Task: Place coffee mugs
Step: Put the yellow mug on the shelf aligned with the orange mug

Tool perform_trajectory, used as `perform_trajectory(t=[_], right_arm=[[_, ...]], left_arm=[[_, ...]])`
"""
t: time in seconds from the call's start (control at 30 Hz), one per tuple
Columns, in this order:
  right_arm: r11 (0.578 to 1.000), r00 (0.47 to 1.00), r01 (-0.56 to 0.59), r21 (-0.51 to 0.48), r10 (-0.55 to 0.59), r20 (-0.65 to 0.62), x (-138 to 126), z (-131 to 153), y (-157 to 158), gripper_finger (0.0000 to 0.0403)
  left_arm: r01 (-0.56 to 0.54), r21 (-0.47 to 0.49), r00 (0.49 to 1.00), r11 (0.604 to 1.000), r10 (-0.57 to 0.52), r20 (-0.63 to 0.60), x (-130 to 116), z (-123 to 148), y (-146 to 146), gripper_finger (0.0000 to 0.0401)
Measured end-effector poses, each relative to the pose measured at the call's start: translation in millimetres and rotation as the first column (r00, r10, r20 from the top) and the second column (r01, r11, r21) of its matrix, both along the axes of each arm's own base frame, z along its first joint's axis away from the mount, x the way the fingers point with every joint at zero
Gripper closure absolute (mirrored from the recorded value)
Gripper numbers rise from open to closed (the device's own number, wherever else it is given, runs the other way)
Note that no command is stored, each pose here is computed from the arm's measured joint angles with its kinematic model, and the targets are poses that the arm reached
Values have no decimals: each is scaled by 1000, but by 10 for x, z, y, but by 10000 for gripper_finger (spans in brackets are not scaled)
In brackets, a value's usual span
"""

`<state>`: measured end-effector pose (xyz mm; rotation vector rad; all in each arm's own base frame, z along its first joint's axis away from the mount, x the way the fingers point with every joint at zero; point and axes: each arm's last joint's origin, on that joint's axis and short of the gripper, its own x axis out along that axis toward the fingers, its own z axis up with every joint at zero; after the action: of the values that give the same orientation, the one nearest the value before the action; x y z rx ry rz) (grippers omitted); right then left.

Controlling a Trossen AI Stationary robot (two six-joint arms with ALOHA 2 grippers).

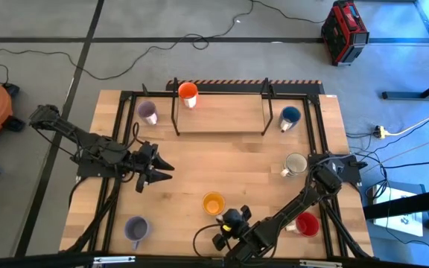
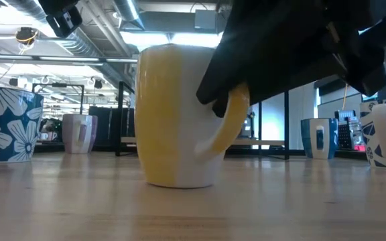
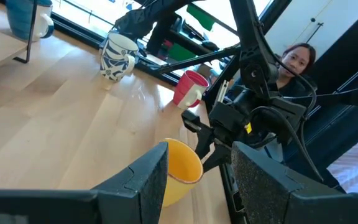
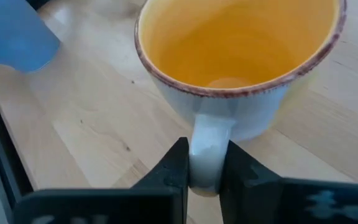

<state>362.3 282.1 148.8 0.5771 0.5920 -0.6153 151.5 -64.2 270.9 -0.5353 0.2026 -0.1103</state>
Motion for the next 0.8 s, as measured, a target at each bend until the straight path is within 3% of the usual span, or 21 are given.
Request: perform_trajectory(t=[0.63, 0.8], right_arm=[[1000, 1000, 3, -11, -3, 16, 52, 74, -14, 368], [999, 997, 41, -11, -40, 64, 146, 176, -133, 368]], left_arm=[[23, 2, 1000, 1000, -23, 2, -7, 4, -3, 229], [99, -19, 995, 995, -99, 23, -72, 66, 4, 229]])
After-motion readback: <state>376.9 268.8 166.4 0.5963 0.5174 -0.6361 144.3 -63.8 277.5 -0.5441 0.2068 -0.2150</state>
